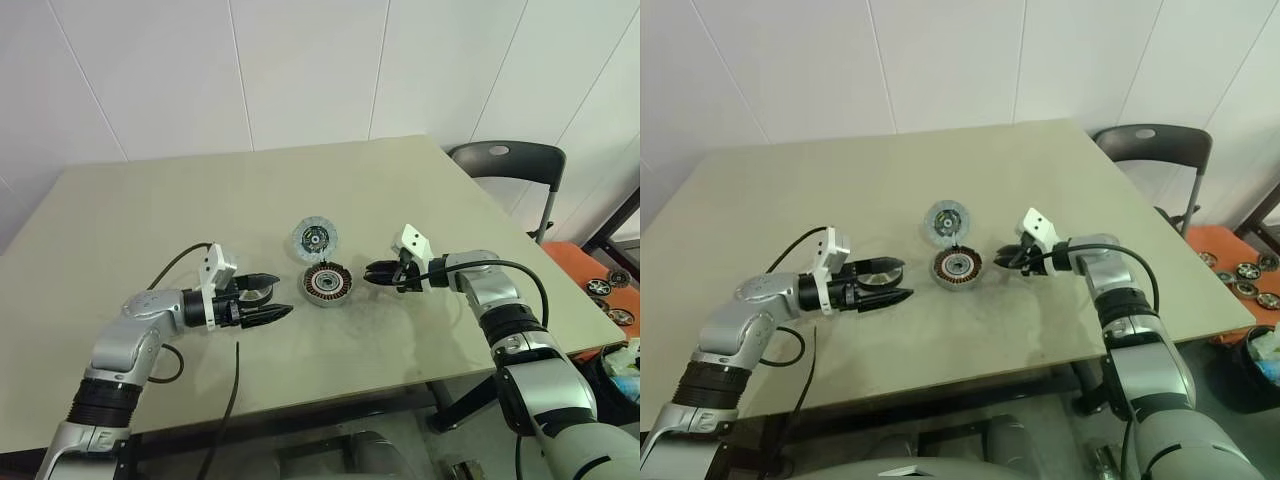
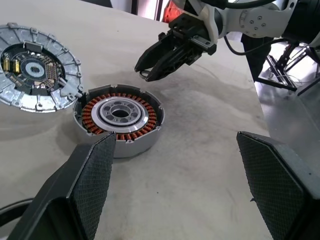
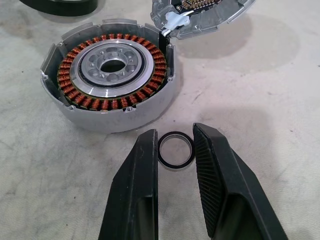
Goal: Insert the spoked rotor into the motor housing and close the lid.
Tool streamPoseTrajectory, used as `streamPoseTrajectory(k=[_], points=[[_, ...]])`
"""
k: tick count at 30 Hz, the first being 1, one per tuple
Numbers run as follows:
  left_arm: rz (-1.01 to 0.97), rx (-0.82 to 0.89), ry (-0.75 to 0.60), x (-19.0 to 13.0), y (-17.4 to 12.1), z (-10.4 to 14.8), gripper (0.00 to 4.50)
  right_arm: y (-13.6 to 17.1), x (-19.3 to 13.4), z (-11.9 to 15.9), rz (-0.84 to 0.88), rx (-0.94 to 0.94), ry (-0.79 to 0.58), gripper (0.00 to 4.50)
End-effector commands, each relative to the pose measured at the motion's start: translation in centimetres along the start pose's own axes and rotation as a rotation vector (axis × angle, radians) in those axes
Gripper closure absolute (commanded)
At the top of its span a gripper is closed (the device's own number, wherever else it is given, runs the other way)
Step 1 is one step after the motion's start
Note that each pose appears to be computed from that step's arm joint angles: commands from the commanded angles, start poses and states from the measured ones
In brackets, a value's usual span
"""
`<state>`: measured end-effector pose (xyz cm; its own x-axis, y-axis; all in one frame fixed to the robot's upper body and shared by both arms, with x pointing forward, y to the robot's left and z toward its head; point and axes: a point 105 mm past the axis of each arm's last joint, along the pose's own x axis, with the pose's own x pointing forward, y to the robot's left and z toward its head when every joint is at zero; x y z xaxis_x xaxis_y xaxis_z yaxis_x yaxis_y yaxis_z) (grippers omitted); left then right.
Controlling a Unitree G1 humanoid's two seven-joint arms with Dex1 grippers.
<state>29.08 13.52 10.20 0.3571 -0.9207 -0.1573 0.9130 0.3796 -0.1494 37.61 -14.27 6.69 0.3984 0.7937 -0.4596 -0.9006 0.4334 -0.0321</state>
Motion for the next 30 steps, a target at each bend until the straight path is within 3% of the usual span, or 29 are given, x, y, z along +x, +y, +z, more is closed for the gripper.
streamPoseTrajectory(k=[1, 10, 30], points=[[-0.012, 0.028, -0.020, -0.1, -0.5, 0.7, 0.38, 0.2, 0.2, 2.9, 0.026, -0.066, -0.070, 3.84], [0.016, 0.024, -0.009, -1.4, -0.5, 0.5, 0.38, 2.9, 1.5, 7.1, 0.170, -0.143, -0.169, 3.84], [0.001, 0.056, -0.028, -0.3, -0.1, 1.7, 0.38, 3.0, 4.7, 6.5, 0.147, -0.088, -0.151, 3.84]])
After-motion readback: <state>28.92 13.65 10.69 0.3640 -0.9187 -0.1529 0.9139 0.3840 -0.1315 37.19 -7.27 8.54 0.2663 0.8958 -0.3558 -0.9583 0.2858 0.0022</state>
